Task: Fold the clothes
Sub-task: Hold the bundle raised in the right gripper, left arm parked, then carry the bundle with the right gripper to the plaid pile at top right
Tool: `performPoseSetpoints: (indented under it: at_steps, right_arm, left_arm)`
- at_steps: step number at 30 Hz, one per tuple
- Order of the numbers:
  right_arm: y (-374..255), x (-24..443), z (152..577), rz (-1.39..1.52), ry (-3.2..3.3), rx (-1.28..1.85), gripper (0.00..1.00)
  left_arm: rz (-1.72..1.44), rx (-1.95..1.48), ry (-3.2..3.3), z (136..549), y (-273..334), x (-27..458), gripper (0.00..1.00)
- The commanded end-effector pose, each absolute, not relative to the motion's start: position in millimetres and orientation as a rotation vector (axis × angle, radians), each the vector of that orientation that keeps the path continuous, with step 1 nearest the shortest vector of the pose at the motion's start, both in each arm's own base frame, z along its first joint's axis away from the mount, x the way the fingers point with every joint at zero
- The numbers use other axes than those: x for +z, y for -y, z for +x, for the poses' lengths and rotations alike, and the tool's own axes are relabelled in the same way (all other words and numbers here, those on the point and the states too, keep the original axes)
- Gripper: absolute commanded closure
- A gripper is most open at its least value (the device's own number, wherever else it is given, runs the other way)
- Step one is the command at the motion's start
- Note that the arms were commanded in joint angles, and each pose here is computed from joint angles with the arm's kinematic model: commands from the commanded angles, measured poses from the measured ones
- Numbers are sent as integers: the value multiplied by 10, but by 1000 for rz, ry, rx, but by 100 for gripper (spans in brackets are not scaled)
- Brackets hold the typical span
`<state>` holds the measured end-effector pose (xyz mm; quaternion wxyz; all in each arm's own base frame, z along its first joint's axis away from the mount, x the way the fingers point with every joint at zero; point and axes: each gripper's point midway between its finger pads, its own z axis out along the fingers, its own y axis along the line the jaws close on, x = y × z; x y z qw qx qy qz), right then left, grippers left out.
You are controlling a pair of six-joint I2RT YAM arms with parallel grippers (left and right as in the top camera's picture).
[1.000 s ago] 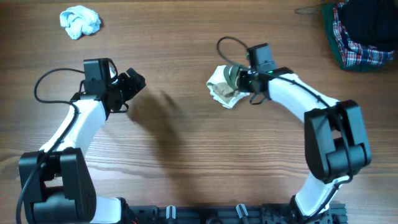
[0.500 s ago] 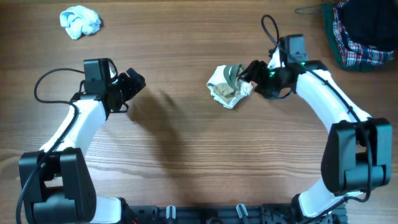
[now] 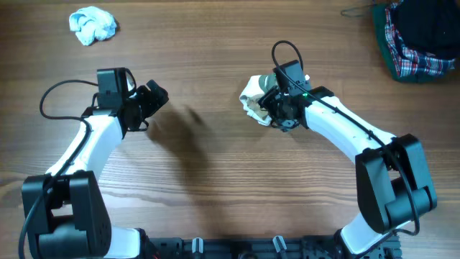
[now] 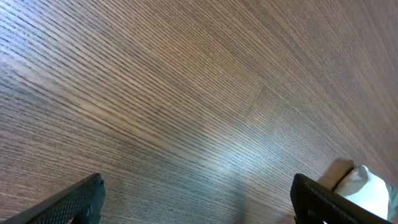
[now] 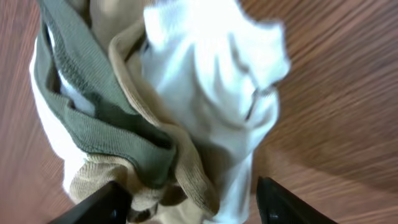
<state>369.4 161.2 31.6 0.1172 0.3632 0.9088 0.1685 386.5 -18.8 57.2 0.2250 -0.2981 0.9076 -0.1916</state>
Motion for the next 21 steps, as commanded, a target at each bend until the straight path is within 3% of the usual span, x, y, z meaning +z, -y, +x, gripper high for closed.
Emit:
performPoseSetpoints:
  at_steps: [1, 3, 12, 14, 15, 17, 21]
  right_arm:
    - [-1462, 297, 3710, 1026, -2629, 377, 37]
    - [-1457, 275, 3714, 1027, -2629, 371, 44]
    - [-1452, -44, 3699, 972, -2697, 309, 52]
    - [-1485, -11, 3780, 847, -2697, 325, 65]
    - [-1494, -1, 3803, 816, -2695, 329, 81]
    - [-1505, 11, 3831, 784, -2691, 335, 96]
    - [-1562, 69, 3930, 621, -2681, 357, 96]
  left_arm:
    - [-805, -499, -2515, 3859, 151, 531, 4]
    - [-805, -499, -2515, 3859, 151, 531, 4]
    - [-806, -496, -2515, 3859, 148, 530, 4]
    - [-807, -489, -2514, 3859, 140, 528, 4]
    - [-807, -489, -2514, 3859, 140, 528, 4]
    - [-807, -489, -2514, 3859, 138, 528, 4]
    - [-811, -473, -2513, 3859, 119, 524, 4]
